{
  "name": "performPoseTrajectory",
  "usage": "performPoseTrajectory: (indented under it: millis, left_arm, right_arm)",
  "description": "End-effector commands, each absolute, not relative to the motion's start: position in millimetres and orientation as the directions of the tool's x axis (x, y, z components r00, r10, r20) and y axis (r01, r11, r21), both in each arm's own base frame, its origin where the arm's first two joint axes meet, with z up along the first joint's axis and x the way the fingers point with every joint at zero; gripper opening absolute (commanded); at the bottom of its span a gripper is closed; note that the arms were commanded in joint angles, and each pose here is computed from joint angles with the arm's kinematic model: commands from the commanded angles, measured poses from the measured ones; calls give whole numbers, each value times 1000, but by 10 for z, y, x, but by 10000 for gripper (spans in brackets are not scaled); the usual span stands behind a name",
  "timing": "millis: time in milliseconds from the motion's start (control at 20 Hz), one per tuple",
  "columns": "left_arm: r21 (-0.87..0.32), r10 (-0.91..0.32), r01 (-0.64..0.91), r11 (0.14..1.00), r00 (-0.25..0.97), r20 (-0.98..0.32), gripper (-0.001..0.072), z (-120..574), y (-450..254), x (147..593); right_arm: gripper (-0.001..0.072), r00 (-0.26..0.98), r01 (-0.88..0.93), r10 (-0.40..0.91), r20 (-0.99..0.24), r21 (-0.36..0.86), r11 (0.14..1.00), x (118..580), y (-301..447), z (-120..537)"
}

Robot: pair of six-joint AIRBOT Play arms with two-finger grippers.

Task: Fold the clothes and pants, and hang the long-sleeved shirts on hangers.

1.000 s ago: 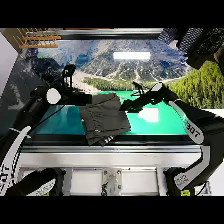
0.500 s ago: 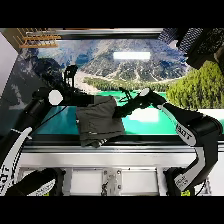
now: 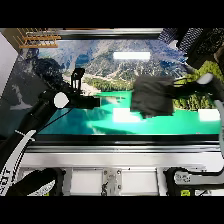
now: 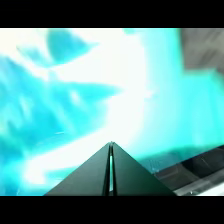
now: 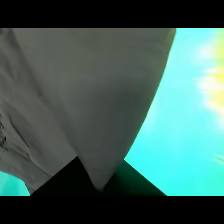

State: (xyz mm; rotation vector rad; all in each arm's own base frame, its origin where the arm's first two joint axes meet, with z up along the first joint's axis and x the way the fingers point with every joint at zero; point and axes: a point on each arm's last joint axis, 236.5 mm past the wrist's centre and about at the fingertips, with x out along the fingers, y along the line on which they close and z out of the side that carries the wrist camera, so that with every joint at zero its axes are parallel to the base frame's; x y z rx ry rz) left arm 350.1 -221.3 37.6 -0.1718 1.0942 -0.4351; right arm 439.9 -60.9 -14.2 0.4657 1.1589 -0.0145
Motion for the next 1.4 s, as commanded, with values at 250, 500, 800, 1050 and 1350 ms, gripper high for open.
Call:
performPoseTrajectory:
  millis: [250,500,800,1050,1350]
  left_arm:
    - [-346,-434,280,895,374,-820,4,378,-2307,3441]
    - [-346,-433,280,896,374,-820,4,377,-2305,3441]
    - [-345,-433,280,896,372,-821,4,374,-2303,3437]
    - [-344,-432,280,896,371,-822,4,372,-2301,3435]
    - [-369,-425,212,905,385,-820,4,378,-2222,3498]
  right_arm:
    - [14,413,884,-182,-892,344,318,2654,-2627,-295]
    - [15,371,912,-172,-913,323,252,2235,-2242,-681]
    - [310,310,865,-291,-905,141,482,2121,-2571,-485]
    - [538,300,814,-427,-853,-3,580,2179,-3002,140]
    - [536,457,735,-488,-744,6,678,2570,-2886,809]
